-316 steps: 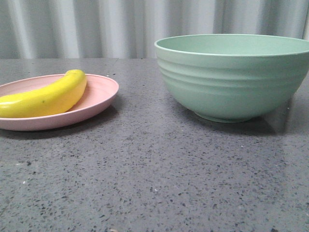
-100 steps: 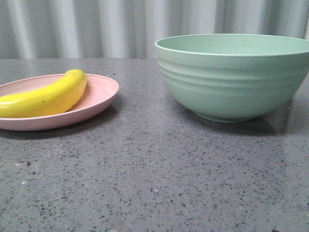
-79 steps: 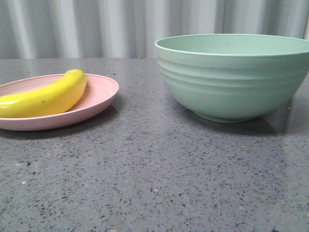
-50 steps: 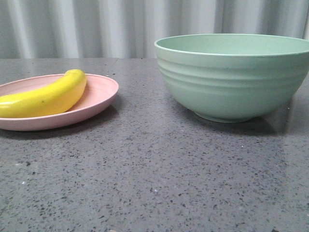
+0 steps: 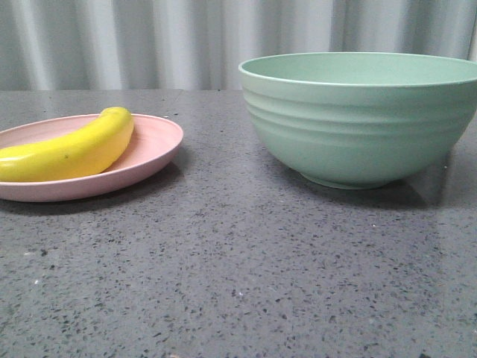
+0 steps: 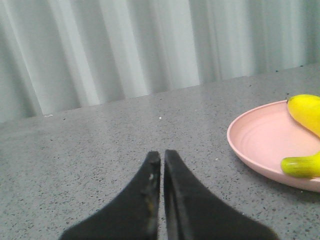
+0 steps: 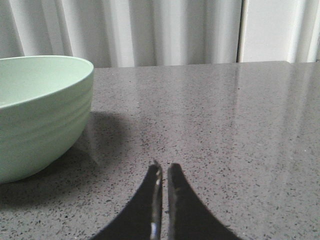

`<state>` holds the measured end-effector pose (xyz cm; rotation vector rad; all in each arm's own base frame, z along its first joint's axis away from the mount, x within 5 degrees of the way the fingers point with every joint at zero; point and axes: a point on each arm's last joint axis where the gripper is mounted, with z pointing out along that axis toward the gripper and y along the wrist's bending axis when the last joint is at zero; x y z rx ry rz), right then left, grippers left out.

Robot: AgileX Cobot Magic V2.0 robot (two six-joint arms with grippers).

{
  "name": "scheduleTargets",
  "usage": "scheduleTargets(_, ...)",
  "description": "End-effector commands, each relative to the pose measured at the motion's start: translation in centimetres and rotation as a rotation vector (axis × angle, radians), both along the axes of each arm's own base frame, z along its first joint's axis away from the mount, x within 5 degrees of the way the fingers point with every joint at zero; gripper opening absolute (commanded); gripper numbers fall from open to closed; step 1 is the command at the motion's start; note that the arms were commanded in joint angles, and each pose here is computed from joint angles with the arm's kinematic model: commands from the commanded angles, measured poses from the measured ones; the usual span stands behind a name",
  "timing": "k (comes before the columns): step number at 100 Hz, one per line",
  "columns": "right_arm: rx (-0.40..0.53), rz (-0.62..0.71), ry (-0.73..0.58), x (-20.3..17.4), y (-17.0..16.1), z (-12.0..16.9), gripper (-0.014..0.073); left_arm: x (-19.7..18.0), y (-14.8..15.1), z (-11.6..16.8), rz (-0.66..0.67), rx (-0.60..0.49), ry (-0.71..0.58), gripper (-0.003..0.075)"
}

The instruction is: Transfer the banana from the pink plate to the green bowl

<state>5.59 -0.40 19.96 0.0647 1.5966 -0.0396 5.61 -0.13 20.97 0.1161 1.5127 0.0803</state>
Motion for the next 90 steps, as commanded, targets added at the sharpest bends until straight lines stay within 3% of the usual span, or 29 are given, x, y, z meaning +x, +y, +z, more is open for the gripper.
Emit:
scheduleTargets(1,-0.012,-0.001,-0.089,-0.1,0.0,0.3,-0.0064,-0.3,-0.2,0.8,-0.025,-0.036,-0.121,-0.0020)
scheduleTargets(32,-0.014,0.000,-0.129,-0.6,0.0,2.9,-0.0064,-0.6,-0.1,3.5,-0.021,-0.075,-0.120,-0.0020)
scheduleTargets(42,-0.011,-0.003,-0.076,-0.5,0.0,3.9,-0.0062,-0.5,0.0,4.9,-0.006,-0.031,-0.075,-0.0020)
scheduleTargets(63,0.007,-0.012,0.102,1.1,-0.2,6.6,-0.0062,0.9,-0.1,7.9,-0.013,-0.069,-0.047,-0.0020)
scheduleTargets(90,0.050,-0.008,0.227,4.8,-0.3,9.7,-0.0064,3.9,-0.3,9.9,-0.024,-0.070,-0.045,-0.0019)
